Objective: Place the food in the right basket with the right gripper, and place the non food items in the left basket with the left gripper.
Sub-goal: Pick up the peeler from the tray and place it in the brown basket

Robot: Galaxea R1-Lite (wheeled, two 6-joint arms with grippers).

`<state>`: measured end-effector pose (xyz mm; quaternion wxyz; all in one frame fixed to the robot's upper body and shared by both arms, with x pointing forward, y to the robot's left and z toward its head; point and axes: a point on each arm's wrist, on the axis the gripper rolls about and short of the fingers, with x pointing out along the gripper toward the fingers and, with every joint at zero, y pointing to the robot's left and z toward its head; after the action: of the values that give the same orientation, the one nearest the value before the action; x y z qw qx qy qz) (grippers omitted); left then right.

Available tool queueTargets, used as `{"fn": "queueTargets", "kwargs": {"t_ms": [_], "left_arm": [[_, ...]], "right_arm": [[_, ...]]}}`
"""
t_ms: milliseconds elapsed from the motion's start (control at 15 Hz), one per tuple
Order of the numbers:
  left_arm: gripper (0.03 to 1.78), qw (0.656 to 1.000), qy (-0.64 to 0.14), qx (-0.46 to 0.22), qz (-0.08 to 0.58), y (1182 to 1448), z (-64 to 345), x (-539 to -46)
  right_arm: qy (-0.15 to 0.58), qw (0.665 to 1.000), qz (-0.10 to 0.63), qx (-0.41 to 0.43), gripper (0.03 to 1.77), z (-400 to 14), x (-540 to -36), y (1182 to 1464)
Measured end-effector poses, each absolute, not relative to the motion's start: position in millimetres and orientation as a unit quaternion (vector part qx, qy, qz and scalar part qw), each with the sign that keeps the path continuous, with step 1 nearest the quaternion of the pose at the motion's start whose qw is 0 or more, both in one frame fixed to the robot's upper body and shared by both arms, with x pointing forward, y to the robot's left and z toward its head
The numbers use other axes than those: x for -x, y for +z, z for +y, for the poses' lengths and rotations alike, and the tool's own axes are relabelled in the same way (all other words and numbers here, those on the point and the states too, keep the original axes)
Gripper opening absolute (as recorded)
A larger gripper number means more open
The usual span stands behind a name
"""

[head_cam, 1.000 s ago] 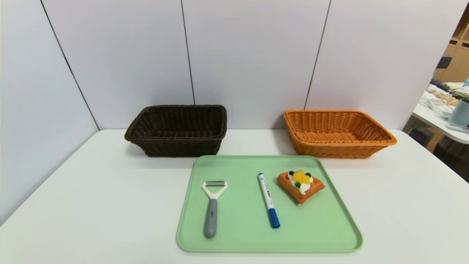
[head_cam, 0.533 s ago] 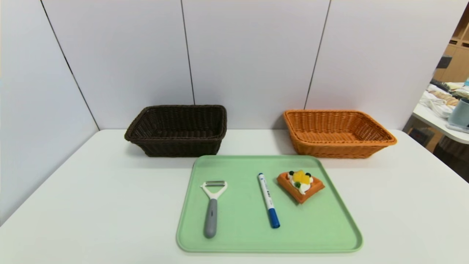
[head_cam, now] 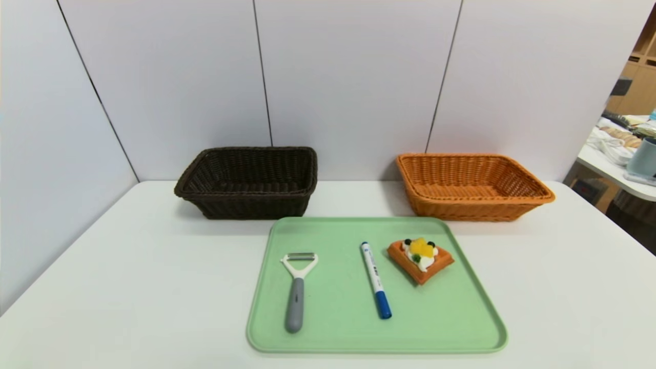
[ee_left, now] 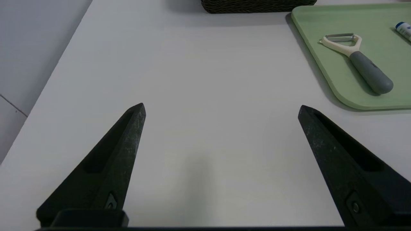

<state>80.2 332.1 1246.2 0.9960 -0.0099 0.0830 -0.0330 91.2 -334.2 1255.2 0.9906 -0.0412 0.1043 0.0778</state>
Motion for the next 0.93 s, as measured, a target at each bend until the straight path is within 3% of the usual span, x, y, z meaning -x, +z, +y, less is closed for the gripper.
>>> {"fn": "queueTargets", "kwargs": {"t_ms": [467, 933], "left_arm": [[1.69, 0.988, -0.035, 0.006, 0.149, 1288, 332, -118], [1.69, 0.971, -0.093, 0.013, 0.22, 1310, 329, -172]], "right_arm": [[0.085, 0.978, 0.189, 0.023, 1.7, -331, -151, 1319], [0.125, 0.96, 0.25, 0.011, 1.7, -327, -199, 1328]]}}
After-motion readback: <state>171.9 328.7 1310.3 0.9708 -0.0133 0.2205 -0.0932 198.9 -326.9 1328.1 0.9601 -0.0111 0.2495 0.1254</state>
